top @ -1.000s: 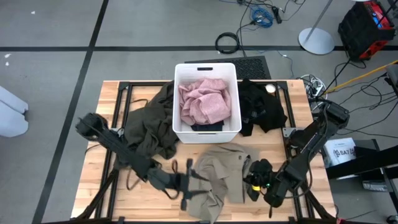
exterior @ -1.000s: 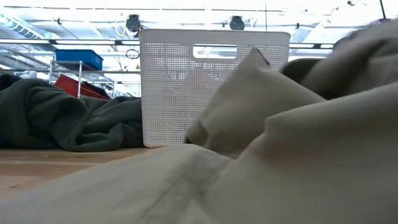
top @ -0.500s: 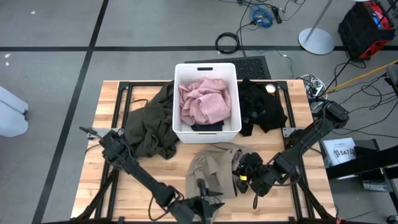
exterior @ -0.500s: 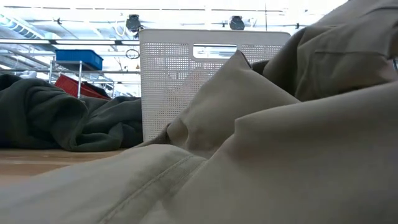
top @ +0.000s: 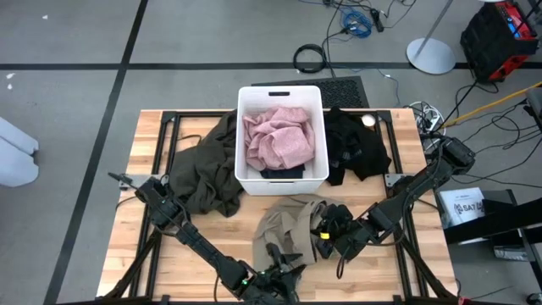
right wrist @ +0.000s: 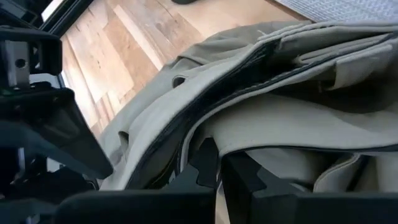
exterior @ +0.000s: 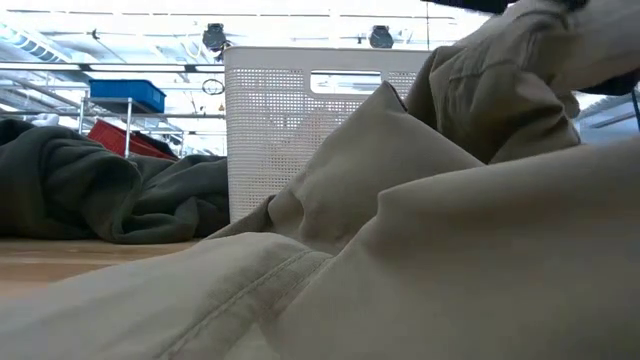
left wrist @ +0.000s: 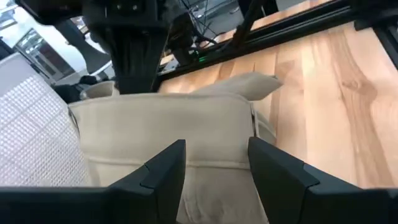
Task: Sort clothes
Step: Put the brown shorts into the white laundry bin
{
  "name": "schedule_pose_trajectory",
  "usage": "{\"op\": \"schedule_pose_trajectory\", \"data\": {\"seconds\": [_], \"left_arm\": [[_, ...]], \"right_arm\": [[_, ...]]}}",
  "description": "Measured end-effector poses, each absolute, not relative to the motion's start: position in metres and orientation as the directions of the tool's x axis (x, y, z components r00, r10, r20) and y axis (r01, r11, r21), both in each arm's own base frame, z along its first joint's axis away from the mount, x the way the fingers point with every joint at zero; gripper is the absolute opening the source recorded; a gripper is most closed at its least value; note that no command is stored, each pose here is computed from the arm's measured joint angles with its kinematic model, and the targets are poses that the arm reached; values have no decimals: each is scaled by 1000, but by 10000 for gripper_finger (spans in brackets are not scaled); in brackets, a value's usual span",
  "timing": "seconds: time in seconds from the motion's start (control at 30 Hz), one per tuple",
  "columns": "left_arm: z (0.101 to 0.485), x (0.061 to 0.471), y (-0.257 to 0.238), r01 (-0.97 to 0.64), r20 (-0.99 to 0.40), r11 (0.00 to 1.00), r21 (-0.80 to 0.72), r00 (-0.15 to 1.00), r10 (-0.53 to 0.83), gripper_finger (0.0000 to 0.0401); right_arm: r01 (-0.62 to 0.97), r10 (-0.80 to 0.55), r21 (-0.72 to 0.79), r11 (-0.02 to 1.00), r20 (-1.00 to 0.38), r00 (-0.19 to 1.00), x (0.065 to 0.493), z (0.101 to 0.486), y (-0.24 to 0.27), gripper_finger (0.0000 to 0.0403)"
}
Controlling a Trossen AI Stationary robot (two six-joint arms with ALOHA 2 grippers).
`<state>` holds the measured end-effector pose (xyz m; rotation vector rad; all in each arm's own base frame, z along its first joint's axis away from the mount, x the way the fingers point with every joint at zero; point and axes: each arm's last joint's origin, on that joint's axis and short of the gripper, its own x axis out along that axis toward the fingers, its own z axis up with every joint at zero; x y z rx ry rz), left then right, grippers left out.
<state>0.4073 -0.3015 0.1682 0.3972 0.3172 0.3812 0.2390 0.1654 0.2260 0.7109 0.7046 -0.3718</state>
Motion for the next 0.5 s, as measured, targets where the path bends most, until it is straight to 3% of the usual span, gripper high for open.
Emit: {"op": "schedule_pose_trajectory", "data": {"seconds": [0.23,0.37,0.5], "left_arm": [[169,406,-310,-180,-273,915,360,918,288,185],[169,409,-306,-212,-274,935,285,916,292,185],[164,410,-303,-163,-323,935,314,908,266,185]], "right_arm": [[536,-81,455,712,-704,705,243,226,159,0],[537,-86,448,715,-706,703,246,226,156,0],[538,-89,444,717,-707,701,247,226,154,0]]}}
